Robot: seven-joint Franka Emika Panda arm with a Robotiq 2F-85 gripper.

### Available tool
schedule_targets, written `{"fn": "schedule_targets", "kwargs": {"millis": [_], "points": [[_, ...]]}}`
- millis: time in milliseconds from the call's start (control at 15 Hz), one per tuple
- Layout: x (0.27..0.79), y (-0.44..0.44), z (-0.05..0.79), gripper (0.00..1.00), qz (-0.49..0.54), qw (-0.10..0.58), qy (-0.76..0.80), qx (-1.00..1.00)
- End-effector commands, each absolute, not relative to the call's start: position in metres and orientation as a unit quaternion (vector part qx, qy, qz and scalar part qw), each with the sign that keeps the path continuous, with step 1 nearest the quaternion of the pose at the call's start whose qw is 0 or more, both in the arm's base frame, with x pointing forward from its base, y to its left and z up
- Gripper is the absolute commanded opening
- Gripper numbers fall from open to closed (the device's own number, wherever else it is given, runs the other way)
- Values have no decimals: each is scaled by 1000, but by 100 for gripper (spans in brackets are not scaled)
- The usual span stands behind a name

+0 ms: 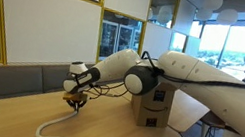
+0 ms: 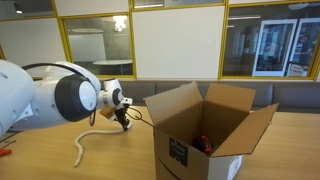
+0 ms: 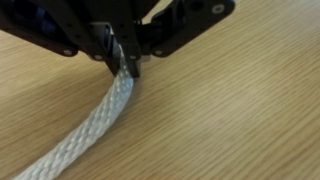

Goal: Move the box to the right, place the objects on the table inside the box

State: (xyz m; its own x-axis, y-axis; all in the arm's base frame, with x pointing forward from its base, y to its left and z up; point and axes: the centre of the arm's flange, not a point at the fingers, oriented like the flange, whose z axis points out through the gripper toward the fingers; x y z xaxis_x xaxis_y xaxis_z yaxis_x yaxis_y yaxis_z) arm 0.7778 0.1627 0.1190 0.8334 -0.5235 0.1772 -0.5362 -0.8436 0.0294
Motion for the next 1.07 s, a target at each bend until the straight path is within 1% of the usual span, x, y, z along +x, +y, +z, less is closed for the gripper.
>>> {"fn": "schedule_targets", "kwargs": {"millis": [0,333,667,1000], "points": [[776,149,170,15,118,51,-290,948],[765,125,275,12,192,51,-316,928],[751,99,375,12,252,46,-348,902],[716,71,456,12,253,43,-381,888]]}}
